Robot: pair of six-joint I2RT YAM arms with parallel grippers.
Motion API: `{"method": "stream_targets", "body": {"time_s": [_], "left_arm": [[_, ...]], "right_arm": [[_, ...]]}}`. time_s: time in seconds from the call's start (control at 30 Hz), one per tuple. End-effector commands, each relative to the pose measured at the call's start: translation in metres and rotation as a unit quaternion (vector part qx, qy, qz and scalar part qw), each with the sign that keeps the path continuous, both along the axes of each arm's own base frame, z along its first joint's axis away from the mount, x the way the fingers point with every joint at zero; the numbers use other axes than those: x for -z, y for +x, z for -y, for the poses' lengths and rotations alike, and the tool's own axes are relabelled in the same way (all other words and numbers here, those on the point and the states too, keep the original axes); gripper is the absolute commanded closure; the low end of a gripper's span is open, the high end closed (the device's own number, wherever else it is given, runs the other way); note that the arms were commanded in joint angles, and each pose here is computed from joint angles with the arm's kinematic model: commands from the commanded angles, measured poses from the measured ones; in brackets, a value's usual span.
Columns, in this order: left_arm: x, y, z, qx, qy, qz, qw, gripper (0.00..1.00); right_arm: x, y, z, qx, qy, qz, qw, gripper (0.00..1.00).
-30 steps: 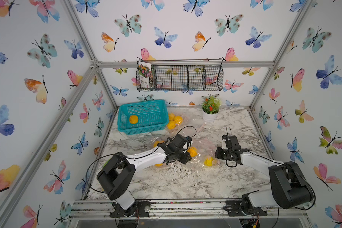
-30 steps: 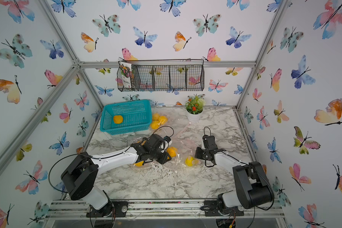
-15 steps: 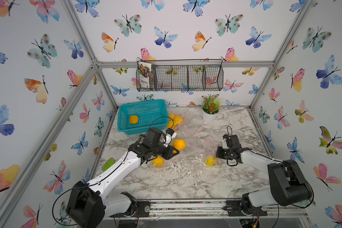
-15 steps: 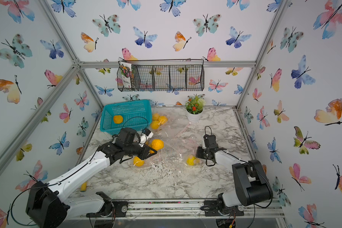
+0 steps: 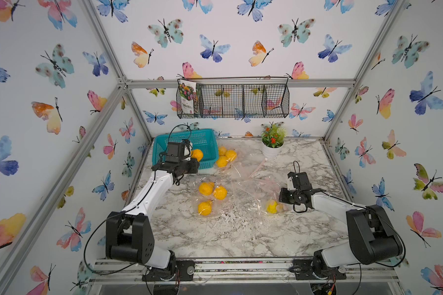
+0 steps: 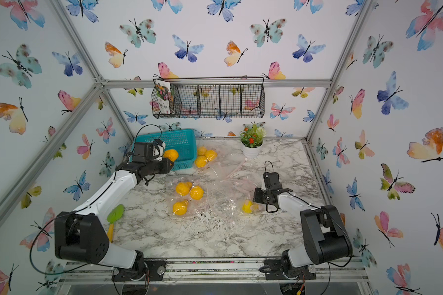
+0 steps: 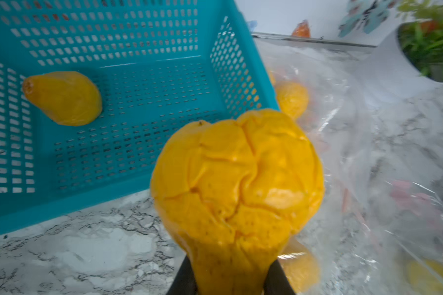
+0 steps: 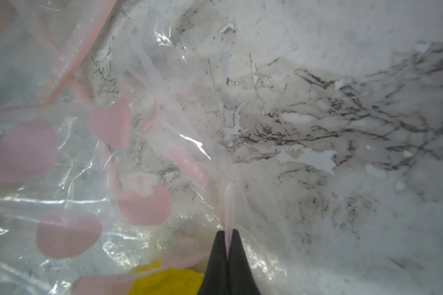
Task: Open the zip-top bag and take out the pear
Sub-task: Place the pear in the basket.
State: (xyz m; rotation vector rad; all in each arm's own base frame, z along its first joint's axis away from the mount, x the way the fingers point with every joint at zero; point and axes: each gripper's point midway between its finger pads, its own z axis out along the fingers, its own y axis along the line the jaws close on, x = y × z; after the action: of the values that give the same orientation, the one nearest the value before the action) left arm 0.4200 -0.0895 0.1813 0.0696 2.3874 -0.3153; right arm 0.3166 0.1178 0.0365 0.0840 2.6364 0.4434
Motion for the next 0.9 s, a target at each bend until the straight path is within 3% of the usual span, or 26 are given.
{"method": "stream_targets", "body": {"time_s": [0.0,0.2,0.37,0.67,0.87], "left_arm": [[0.019,0.036,-0.034,-0.049,0.026,-0.017,0.998,0.97],[0.055,0.085,-0.076,-0.096,0.044,-0.071,0.992,0.92],[0.085,0.102,-0.102,-0.115,0.072,-0.114,0.984,0.88],[0.108,0.102,-0.133,-0.138,0.111,-0.150,0.973,0.65],[0.085,0.097,-0.130,-0.137,0.101,-0.122,0.978,0.47]], "right_arm": [[-0.003,0.002,-0.002,-0.010,0.004,-0.004,1.000,0.97],[-0.002,0.001,-0.006,-0.017,0.012,-0.009,1.000,0.97],[-0.001,-0.002,-0.007,-0.019,0.015,-0.012,1.000,0.97],[-0.001,-0.001,-0.009,-0.024,0.018,-0.013,0.999,0.97],[-0.005,0.005,-0.012,-0.026,0.021,-0.008,0.999,0.98]]}}
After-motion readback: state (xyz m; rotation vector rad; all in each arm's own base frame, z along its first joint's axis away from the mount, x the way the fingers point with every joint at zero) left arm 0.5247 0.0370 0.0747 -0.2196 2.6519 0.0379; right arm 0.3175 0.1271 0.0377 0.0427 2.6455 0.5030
